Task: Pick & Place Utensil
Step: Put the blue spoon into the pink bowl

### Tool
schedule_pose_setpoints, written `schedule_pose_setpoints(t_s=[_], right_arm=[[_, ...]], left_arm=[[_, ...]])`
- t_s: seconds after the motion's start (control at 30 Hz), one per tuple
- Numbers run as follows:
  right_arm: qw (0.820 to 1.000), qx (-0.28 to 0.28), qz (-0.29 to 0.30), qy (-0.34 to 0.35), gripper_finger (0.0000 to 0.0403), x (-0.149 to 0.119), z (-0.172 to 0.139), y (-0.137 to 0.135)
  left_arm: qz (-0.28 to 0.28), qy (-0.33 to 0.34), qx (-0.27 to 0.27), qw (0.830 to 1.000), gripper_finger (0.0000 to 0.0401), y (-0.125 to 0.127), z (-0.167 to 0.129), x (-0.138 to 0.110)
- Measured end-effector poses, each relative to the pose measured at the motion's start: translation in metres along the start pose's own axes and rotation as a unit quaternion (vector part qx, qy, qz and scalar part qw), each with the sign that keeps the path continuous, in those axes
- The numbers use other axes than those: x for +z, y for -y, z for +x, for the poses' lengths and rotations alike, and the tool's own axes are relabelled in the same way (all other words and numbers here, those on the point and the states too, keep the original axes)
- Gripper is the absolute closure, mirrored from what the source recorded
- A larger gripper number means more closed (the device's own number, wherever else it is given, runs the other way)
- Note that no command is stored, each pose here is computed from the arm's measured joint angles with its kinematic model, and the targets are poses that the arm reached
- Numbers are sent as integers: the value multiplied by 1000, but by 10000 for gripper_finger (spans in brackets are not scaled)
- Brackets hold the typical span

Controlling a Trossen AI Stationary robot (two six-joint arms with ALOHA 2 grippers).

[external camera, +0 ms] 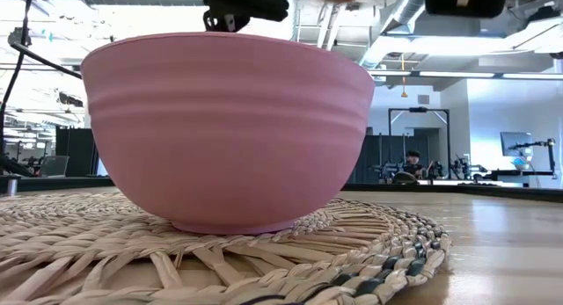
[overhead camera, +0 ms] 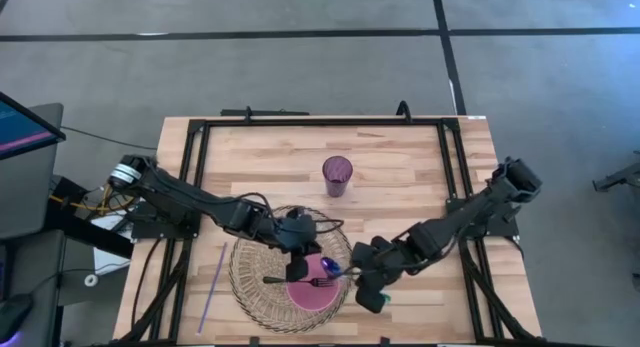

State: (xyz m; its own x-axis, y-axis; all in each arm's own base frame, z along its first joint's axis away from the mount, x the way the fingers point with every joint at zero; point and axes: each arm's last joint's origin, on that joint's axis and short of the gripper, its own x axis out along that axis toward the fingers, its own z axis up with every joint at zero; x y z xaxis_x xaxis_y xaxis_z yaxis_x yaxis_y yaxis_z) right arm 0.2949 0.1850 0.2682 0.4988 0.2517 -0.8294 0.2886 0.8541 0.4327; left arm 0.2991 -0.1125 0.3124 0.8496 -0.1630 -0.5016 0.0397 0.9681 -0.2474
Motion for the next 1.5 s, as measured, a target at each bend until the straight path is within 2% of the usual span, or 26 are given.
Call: schedule_pose_setpoints(t_s=[0.13, 0.2, 0.3, 0.5, 0.6, 0.8, 1.07, 1.5], right_arm=[[999, 22, 19, -25, 398, 7, 13, 2], [998, 44, 30, -35, 398, 12, 21, 2], [995, 71, 42, -55, 398, 21, 33, 5], [989, 101, 72, -82, 398, 40, 49, 19], [984, 111, 102, -96, 398, 49, 51, 27], [970, 122, 157, -137, 397, 59, 62, 40], [960, 135, 178, -167, 397, 69, 80, 55], [960, 139, 175, -168, 388, 72, 79, 59]], left_arm=[[34, 6, 43, 998, 393, -3, -8, 1], [47, 5, 69, 996, 395, -6, -11, 0], [58, -17, 82, 995, 394, -8, -14, -4], [73, -83, 22, 994, 395, -1, -6, -37], [85, -96, 23, 992, 394, 3, -5, -49], [94, -74, 57, 991, 396, 5, -6, -49], [97, -80, 54, 991, 393, 8, 0, -53], [98, -103, -1, 990, 395, 9, 7, -73]])
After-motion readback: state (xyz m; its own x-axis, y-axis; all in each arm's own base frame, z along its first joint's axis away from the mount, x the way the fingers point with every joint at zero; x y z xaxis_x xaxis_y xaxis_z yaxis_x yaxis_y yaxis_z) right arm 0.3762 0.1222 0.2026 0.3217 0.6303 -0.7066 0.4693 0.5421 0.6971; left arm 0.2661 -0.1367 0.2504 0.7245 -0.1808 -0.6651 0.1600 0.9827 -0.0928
